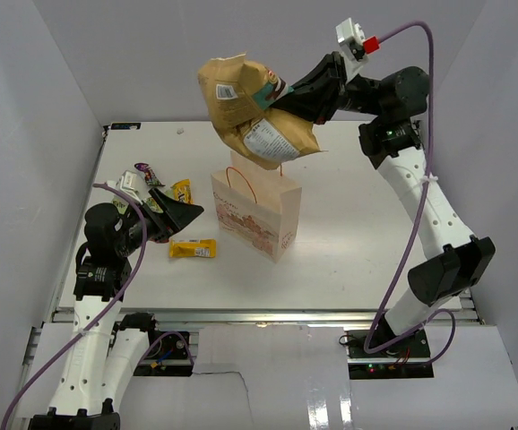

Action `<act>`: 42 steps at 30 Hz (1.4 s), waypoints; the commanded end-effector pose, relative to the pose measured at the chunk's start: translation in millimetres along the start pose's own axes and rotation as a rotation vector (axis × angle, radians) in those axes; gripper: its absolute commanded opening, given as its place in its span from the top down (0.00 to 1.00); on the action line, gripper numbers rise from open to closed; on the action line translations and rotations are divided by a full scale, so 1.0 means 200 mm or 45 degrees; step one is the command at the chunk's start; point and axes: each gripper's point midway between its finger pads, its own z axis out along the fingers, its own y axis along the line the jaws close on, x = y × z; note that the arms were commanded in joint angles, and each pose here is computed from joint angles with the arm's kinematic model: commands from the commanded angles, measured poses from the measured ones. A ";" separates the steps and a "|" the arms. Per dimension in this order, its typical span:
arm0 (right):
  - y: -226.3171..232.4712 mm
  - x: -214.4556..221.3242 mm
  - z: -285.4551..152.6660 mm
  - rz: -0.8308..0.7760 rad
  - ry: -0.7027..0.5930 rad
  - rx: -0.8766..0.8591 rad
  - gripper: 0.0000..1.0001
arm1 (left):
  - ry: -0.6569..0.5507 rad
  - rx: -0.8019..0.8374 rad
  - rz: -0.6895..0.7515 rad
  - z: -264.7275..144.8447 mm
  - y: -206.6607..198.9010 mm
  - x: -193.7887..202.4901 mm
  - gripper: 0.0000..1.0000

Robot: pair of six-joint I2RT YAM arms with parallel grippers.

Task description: Place the snacks into the paper bag

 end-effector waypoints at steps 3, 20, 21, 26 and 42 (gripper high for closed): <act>-0.02 -0.02 0.04 0.046 -0.100 0.031 0.92 | 0.000 -0.002 0.007 0.00 0.00 0.01 0.02; -0.08 0.37 0.01 -0.064 -0.130 0.044 0.86 | 0.011 -0.014 0.004 0.00 0.02 0.02 0.02; -0.08 0.38 0.01 -0.073 -0.136 0.043 0.84 | 0.010 -0.015 0.003 0.00 0.02 0.01 0.02; -0.07 0.41 0.00 -0.136 -0.175 0.032 0.75 | 0.015 -0.020 0.001 0.01 0.02 0.01 0.02; -0.05 0.41 0.00 -0.144 -0.052 0.053 0.74 | -0.006 -0.018 0.028 0.06 -0.02 -0.09 0.02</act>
